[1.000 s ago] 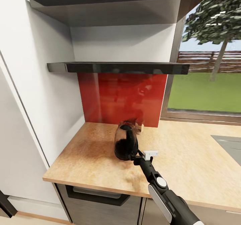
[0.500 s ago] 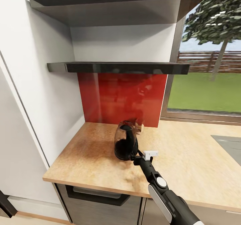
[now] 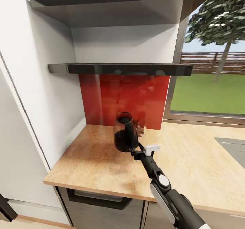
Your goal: Set up a coffee station on the kitchen countertop: keep the coffee maker on the countertop, move the bottle of coffee from the kitchen shelf to the counter next to the coffee maker, place a paper coffee filter on top of the coffee maker, put the saucer next to the coffee maker with the coffee cup on the saucer, and place the electric kettle next to the coffee maker.
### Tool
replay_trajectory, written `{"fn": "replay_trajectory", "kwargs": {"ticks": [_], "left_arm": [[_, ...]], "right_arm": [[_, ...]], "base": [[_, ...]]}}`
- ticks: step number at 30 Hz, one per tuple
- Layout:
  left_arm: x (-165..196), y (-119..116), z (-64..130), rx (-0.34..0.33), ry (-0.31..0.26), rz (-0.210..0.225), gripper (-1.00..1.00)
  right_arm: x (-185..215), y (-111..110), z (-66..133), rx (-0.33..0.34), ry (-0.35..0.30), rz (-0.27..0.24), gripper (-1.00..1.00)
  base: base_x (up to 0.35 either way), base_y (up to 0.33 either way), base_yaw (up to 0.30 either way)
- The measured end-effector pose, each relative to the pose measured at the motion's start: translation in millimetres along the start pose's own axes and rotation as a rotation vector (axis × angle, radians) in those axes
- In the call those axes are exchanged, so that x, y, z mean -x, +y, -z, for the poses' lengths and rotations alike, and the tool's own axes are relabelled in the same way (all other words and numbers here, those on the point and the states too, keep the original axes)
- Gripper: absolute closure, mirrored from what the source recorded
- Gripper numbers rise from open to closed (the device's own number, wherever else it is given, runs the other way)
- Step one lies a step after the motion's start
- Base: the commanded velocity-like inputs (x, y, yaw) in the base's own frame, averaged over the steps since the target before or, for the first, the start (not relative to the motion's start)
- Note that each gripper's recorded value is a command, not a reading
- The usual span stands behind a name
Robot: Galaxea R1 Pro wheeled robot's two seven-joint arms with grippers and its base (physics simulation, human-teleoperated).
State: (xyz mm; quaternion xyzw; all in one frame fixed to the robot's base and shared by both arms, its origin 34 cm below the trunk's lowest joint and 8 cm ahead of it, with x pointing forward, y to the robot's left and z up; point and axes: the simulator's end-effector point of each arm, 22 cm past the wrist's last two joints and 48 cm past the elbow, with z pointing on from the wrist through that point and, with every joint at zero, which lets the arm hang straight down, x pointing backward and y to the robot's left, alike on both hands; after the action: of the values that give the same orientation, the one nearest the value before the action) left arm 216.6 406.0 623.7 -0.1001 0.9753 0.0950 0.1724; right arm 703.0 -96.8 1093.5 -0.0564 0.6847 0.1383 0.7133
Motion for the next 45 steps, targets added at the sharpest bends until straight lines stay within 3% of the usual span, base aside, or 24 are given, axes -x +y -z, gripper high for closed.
{"fn": "replay_trajectory", "kwargs": {"ticks": [1,7,13,23,45], "left_arm": [[0,0,0.1,0.0,0.0,0.0,-1.0],[0,1,0.0,0.001,0.0,0.001,-1.0],[0,1,0.0,0.002,0.0,0.003,-1.0],[1,0,-0.2,0.002,-0.003,0.01,-1.0],[3,-5,-0.3,-0.005,-0.01,0.011,-1.0]], "right_arm": [[17,3,0.0,0.009,-0.034,0.002,1.0],[24,-2,1.5,0.009,-0.049,0.01,1.0],[19,-22,5.2,-0.005,-0.035,0.043,1.0],[14,-27,7.0,-0.009,-0.024,0.059,1.0],[17,-28,8.4,-0.01,-0.028,0.065,1.0]], "base": [[0.0,0.0,0.0],[0.0,0.0,0.0],[0.0,0.0,0.0],[0.0,-0.14,-0.015],[-0.003,-0.27,-0.277]]}}
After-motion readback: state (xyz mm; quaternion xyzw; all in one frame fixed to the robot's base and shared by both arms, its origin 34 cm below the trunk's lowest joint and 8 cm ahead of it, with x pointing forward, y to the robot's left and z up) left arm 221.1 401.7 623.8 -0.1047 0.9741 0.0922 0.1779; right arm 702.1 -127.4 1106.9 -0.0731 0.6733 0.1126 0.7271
